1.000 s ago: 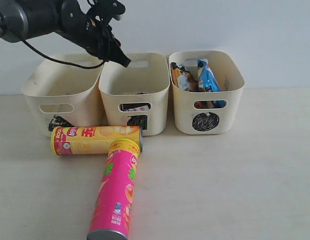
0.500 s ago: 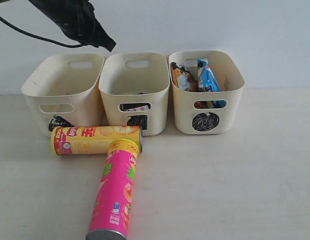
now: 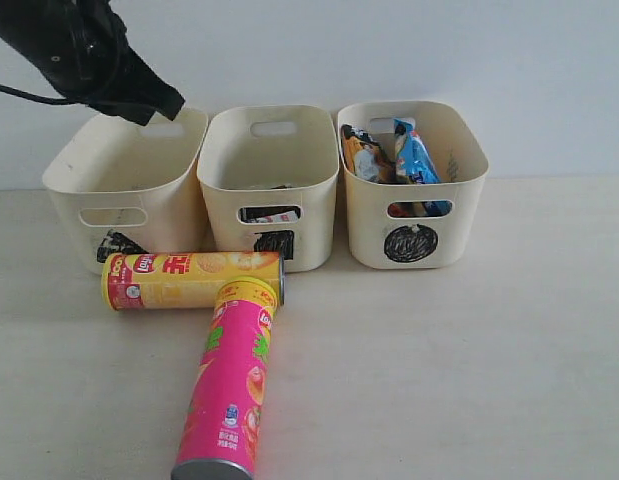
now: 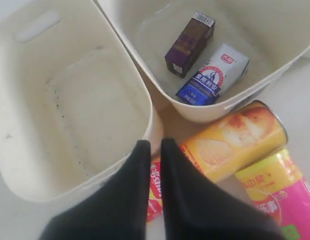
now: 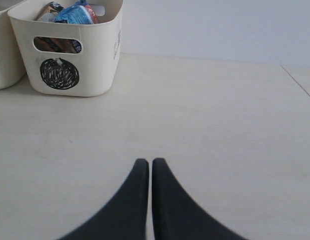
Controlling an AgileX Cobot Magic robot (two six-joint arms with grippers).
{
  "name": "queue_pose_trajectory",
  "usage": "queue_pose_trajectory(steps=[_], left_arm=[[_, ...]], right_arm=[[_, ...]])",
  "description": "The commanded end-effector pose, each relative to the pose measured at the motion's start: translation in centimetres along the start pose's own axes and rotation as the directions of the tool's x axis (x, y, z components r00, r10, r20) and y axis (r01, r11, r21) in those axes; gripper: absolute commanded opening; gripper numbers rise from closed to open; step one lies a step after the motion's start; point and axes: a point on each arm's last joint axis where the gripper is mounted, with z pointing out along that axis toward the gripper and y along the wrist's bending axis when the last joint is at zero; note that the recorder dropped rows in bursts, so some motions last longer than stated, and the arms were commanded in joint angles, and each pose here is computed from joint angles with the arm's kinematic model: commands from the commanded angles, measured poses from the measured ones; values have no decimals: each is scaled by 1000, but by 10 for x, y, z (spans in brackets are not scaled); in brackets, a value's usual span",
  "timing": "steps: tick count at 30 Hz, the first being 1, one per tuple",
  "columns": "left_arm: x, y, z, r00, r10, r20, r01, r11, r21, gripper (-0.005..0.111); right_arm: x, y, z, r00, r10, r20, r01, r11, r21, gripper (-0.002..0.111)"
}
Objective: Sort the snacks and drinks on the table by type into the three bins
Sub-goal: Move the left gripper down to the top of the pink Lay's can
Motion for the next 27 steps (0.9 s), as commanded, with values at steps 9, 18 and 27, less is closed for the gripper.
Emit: queue_pose_trajectory(steps=[9, 18, 27], left_arm=[[36, -7, -41, 987, -90, -131, 94, 995, 27, 4], [47, -49, -44, 986, -15, -166, 37, 991, 127, 4], [47, -102, -50, 985, 53, -164, -13, 972, 233, 4]], right_arm=[[0, 0, 0, 1000, -2, 8, 2, 1000, 4, 0], [0, 0, 0, 1000, -2, 8, 2, 1000, 4, 0], [0, 0, 0, 1000, -2, 8, 2, 1000, 4, 0]])
